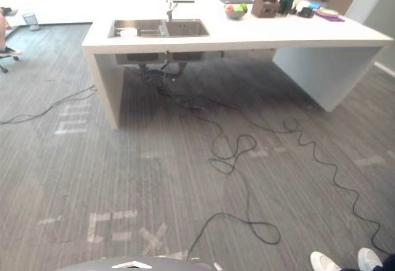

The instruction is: Walk over to the sink, pick up the cup, carry it to the dishwasher, place the cup inside the dishwasher, then close the dishwasher door

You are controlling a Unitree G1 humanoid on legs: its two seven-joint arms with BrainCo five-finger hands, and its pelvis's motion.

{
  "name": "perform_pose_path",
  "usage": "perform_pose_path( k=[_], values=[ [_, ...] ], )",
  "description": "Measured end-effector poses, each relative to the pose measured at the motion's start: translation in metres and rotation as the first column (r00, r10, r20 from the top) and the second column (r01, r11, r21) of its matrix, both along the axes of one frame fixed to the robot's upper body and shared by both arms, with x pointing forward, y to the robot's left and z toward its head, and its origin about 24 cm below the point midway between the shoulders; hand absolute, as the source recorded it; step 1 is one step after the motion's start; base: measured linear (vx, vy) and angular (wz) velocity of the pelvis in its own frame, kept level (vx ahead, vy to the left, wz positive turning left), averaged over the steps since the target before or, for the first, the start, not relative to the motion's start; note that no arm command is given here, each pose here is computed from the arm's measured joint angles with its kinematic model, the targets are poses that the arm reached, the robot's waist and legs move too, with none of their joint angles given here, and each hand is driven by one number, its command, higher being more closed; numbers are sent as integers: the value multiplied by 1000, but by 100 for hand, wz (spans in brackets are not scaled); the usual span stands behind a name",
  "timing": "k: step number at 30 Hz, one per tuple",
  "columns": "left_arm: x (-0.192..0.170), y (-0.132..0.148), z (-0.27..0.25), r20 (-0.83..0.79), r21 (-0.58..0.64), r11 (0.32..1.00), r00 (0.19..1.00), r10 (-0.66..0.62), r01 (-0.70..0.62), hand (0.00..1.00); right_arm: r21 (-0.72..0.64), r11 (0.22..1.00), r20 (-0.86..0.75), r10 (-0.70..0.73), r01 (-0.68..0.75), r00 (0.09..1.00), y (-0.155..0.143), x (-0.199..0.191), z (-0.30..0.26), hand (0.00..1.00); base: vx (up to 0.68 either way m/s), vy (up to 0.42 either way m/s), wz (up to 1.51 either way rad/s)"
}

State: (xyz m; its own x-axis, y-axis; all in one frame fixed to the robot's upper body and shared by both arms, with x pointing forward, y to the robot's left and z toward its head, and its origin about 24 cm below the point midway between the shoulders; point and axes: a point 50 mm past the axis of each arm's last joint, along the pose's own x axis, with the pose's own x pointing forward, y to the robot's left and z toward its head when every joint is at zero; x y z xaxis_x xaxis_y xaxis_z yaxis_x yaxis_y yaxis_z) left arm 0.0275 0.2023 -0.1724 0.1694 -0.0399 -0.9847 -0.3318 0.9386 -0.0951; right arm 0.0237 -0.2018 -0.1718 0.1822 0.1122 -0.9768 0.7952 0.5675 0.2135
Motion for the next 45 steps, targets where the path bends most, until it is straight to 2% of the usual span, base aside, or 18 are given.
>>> perform_pose_path(
  k=[3,4,8,13,17,20,21,23,25,29,33,35,39,45],
  values=[
    [0,-6,-1,5,-88,994,998,67,-66,0,-4,999,28,-43,43,999,-1,2,0,0,20,6,-14],
    [0,-7,0,2,-130,985,994,112,-111,0,-29,999,46,-17,18,999,-1,5,0,0,53,-18,-4],
    [3,-10,1,13,-211,971,993,119,-114,0,-105,994,75,35,-27,997,-4,11,0,0,45,-23,3],
    [6,-9,1,18,-222,963,987,159,-151,0,-203,977,133,98,-70,986,-5,35,2,0,28,-25,-3],
    [14,-6,2,56,-183,968,981,185,-172,0,-264,964,160,76,-31,984,-7,45,4,0,2,-13,20],
    [36,-2,5,181,-95,993,980,82,-66,0,-340,940,235,72,12,969,-9,58,9,0,-16,5,26],
    [54,-3,10,263,-88,995,963,67,-45,0,-364,931,305,90,29,948,-9,72,15,0,-33,13,1],
    [69,-7,15,327,-92,995,943,58,-29,0,-373,927,356,116,27,927,-7,83,20,0,-38,20,-1],
    [102,-21,27,458,-107,994,888,32,20,0,-390,920,431,157,27,888,-5,102,30,0,-43,36,0],
    [141,-41,47,602,-127,991,798,39,47,0,-414,909,522,185,58,832,-8,127,45,0,-29,54,0],
    [158,-39,58,661,-81,997,749,39,19,0,-491,871,523,296,-2,799,-9,135,52,0,-3,11,1],
    [158,-38,59,659,-67,998,751,44,1,0,-528,848,510,358,-44,782,-9,137,54,0,0,-1,8],
    [153,-40,55,621,-66,998,782,44,-4,0,-501,859,506,386,-101,771,-6,137,52,0,-1,-2,3],
    [117,-36,31,440,54,998,896,-59,39,0,-421,879,402,404,-226,822,7,119,34,0,-17,18,-7]
  ],
)
